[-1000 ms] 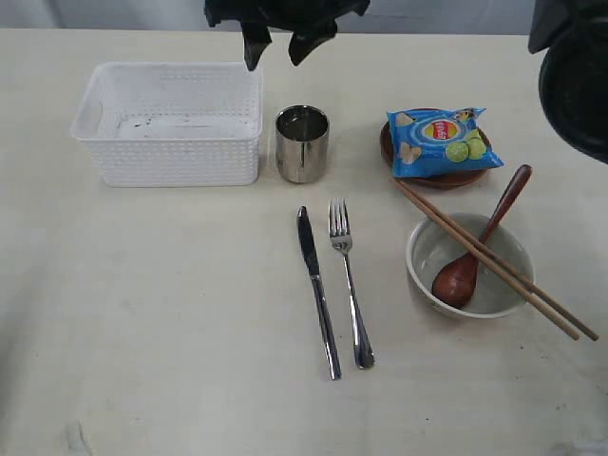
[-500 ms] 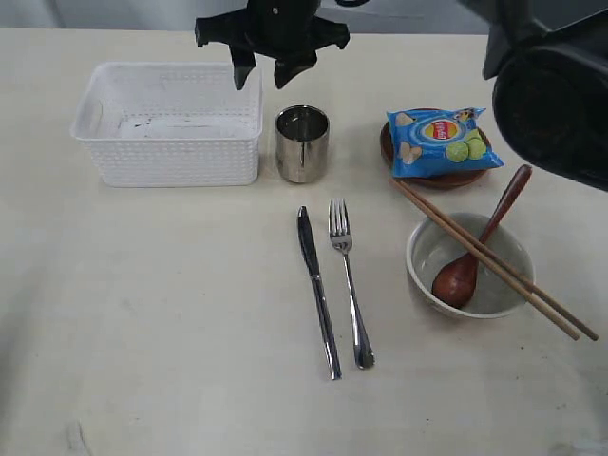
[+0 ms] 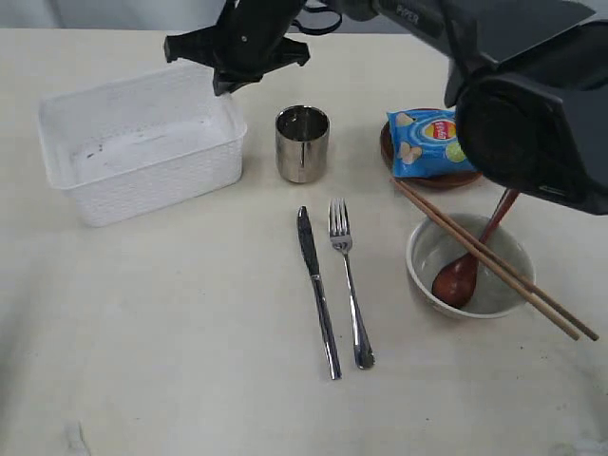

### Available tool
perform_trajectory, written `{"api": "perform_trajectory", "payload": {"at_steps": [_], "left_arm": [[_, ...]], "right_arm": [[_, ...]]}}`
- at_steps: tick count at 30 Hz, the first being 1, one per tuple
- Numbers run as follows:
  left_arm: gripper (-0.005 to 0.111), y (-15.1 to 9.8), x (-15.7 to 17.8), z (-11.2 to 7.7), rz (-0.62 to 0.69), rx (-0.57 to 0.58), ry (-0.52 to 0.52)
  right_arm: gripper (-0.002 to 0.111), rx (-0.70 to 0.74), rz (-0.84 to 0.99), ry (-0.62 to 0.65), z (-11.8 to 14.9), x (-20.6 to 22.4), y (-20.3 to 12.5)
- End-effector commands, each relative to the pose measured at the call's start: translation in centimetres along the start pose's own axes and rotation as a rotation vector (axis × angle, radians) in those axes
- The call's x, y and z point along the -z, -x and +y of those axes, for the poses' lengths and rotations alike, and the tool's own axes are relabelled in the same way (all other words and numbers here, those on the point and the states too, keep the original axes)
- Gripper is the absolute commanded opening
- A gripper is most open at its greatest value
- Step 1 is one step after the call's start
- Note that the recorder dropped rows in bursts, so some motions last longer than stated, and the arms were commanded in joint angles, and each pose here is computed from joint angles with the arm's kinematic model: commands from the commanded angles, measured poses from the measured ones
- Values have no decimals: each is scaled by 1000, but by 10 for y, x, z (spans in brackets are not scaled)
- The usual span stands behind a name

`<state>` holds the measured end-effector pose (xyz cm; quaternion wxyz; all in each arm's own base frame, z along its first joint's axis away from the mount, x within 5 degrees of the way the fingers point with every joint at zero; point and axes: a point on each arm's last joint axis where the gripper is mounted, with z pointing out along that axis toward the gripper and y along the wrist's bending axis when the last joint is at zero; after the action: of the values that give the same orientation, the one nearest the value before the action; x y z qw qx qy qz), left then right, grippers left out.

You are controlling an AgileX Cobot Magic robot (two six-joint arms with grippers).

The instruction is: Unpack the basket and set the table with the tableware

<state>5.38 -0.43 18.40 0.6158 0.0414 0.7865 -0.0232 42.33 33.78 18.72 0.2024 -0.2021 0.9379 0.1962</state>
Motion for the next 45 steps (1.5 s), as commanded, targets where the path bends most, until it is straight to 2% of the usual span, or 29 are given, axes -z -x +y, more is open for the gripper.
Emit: {"api": "perform_trajectory", "payload": {"at_steps": [1, 9, 16, 18, 22, 24, 25, 26, 28, 29, 31, 33, 34, 36, 37, 40, 45], "left_arm": [[0, 0, 0, 0, -12, -1, -8], [0, 0, 0, 0, -12, -1, -8], [0, 0, 0, 0, -12, -1, -8], [0, 0, 0, 0, -12, -1, -8], [0, 0, 0, 0, -12, -1, -8], [0, 0, 0, 0, -12, -1, -8], [0, 0, 0, 0, -12, -1, -8], [0, 0, 0, 0, -12, -1, -8], [0, 0, 0, 0, -12, -1, -8], [0, 0, 0, 0, -12, -1, -8], [0, 0, 0, 0, -12, -1, -8], [0, 0, 0, 0, -12, -1, -8], [0, 0, 0, 0, -12, -1, -8], [0, 0, 0, 0, -12, -1, -8], [0, 0, 0, 0, -12, -1, -8], [0, 0, 0, 0, -12, -1, -8], [0, 0, 0, 0, -12, -1, -8]], "right_arm": [[-1, 196, 10, 37, 21, -5, -7], [-1, 485, -7, 215, 59, 2, -15], [0, 747, -24, 237, 76, 2, -21], [9, 766, -22, 243, 78, 6, -20], [42, 778, -40, 253, 83, 19, -12], [51, 740, -71, 250, 87, 29, -5], [51, 719, -88, 237, 88, 35, 0], [50, 709, -93, 216, 88, 40, 3], [40, 670, -97, 165, 90, 62, 12], [17, 658, -80, 156, 92, 76, 14], [0, 669, -104, 209, 100, 94, 16], [-1, 603, -187, 240, 111, 112, 22], [-1, 589, -218, 210, 114, 118, 24], [-1, 496, -344, 16, 124, 143, 30], [-1, 496, -382, -27, 131, 154, 29], [-1, 519, -421, 0, 149, 181, 23], [-1, 491, -511, 53, 156, 231, 22]]}}
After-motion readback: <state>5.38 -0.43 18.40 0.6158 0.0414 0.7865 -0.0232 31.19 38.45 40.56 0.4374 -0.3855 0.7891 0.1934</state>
